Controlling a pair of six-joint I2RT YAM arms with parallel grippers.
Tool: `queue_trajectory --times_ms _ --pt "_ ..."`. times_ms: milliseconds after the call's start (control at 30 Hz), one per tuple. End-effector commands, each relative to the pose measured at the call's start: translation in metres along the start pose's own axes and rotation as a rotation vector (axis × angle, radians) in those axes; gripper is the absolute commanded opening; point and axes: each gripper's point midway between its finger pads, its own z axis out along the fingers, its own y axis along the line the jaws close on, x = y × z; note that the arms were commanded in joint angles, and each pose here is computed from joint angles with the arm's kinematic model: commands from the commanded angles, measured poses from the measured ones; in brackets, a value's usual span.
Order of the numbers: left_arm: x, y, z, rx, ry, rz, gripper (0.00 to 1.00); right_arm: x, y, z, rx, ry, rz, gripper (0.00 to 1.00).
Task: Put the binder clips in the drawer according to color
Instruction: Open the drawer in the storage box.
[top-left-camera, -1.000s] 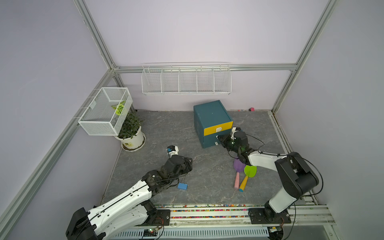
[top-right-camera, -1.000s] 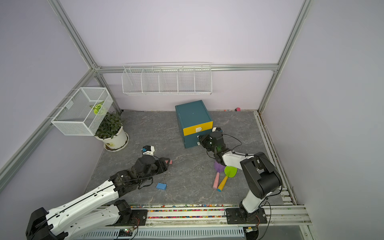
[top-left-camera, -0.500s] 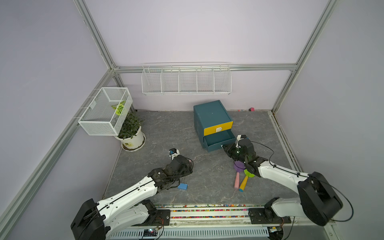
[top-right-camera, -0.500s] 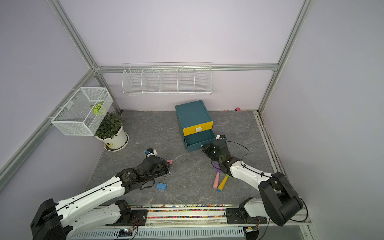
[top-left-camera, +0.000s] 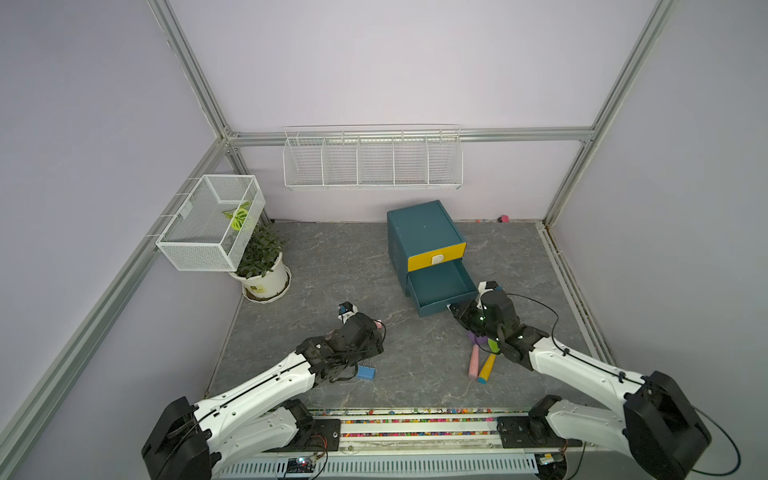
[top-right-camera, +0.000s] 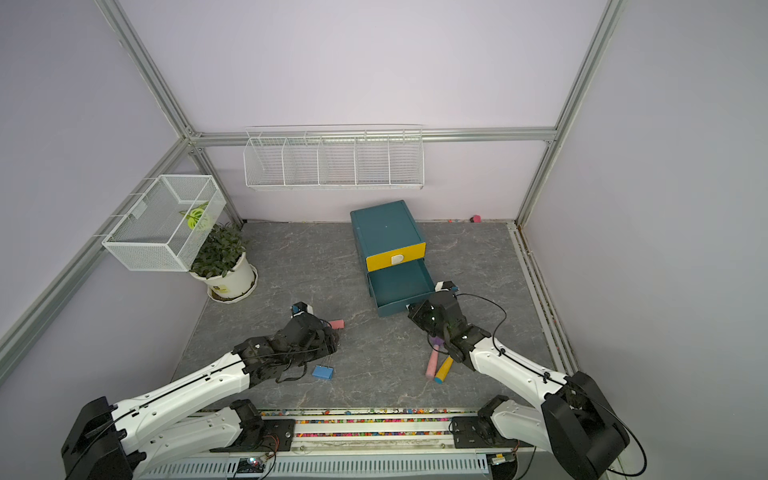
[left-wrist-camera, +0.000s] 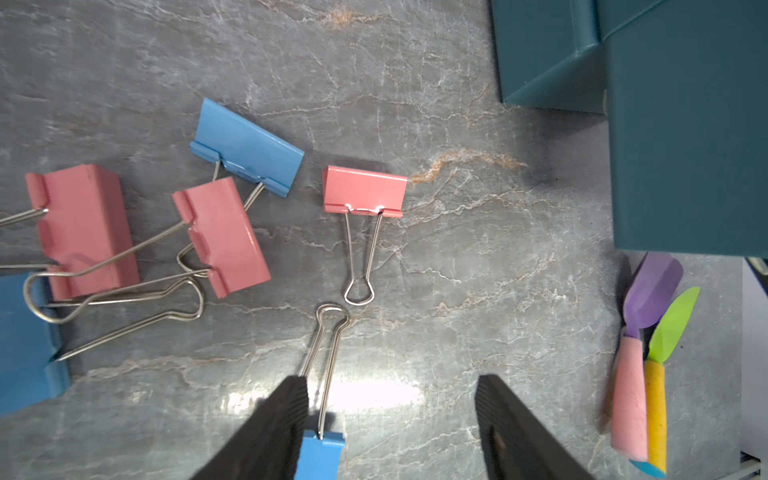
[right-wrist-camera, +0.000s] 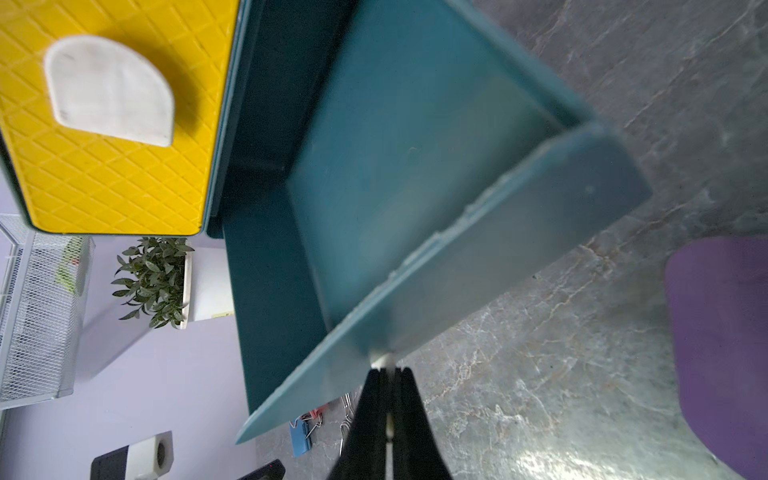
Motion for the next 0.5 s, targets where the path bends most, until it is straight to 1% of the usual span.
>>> queue_trajectory --times_ms 0,333,467 --pt "0.001 -0.004 -0.005 0.006 0.018 -0.003 0.70 0.010 -0.022 -0.002 0.068 0.022 -0.018 0.00" --pt "0.000 -0.003 -0.004 -0.002 0.015 -0.011 0.70 0.007 -0.021 -0.013 0.072 0.001 -0.024 0.00" --pt "0.001 -0.003 -0.002 -0.006 0.018 -0.009 0.71 0.011 -0.024 -0.013 0.082 0.012 -0.026 0.00"
